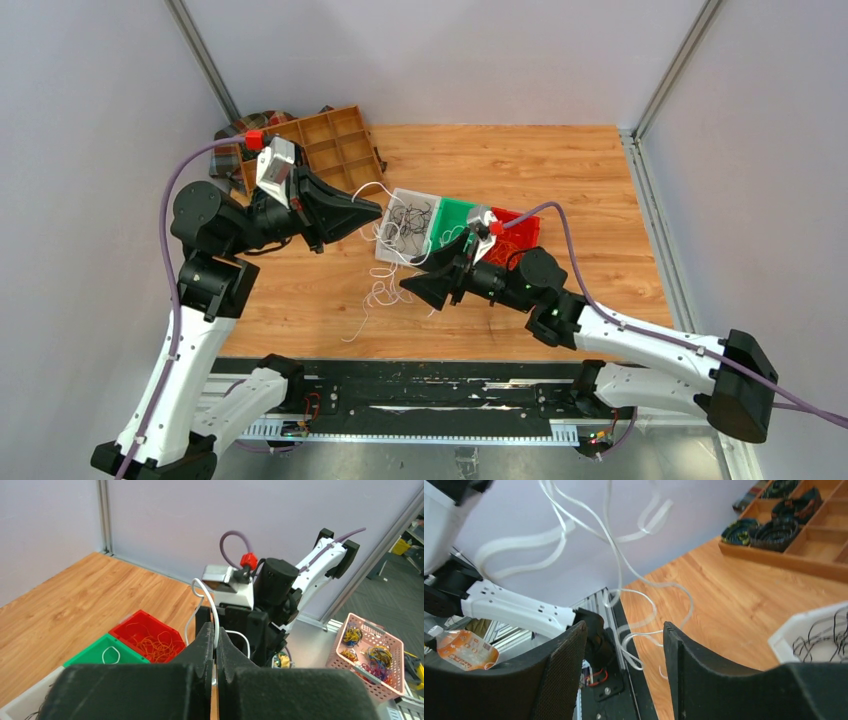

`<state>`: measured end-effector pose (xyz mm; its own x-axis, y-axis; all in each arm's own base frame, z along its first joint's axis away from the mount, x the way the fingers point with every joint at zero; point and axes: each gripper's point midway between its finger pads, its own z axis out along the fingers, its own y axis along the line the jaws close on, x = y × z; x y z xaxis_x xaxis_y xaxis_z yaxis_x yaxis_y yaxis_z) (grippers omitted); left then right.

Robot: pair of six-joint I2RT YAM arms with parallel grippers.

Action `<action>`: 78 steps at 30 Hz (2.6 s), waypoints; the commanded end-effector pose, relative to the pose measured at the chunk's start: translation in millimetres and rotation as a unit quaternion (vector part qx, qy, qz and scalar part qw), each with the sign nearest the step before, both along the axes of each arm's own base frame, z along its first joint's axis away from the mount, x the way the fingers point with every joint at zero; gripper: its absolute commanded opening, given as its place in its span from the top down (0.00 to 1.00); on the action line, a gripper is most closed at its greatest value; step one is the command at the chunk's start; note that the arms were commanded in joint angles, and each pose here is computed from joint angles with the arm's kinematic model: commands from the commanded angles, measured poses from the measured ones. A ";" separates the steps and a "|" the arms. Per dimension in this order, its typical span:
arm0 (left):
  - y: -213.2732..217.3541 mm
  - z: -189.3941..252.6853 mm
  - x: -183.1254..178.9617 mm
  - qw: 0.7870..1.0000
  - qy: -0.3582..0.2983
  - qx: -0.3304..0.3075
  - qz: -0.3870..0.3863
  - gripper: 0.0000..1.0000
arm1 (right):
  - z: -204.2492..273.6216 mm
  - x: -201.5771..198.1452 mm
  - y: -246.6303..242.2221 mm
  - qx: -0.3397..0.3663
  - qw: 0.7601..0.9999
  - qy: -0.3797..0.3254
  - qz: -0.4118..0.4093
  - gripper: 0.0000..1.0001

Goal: Untangle the cables
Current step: Untie the cable.

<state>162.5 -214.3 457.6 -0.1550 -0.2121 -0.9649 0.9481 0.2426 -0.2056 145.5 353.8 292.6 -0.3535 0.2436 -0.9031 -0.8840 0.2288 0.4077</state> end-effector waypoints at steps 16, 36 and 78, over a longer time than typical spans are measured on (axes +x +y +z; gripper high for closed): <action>4.3 21.0 -12.8 0.999 -0.040 -0.007 -0.002 0.99 | 47.9 9.5 36.0 0.032 0.998 -0.045 -0.007 0.43; 6.4 24.2 -13.9 0.998 -0.063 0.003 0.005 0.99 | 55.9 -7.9 43.6 0.100 0.994 -0.029 0.023 0.27; 4.2 51.4 -42.4 0.997 -0.043 -0.004 -0.056 0.99 | 34.3 -18.2 10.5 -0.013 0.999 -0.032 0.024 0.50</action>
<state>140.1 -205.9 497.1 -0.0808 -0.1872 -0.9790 0.9593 0.2520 -0.1274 142.0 340.7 308.3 -0.3151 0.2443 -0.9171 -0.8660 0.3213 0.3831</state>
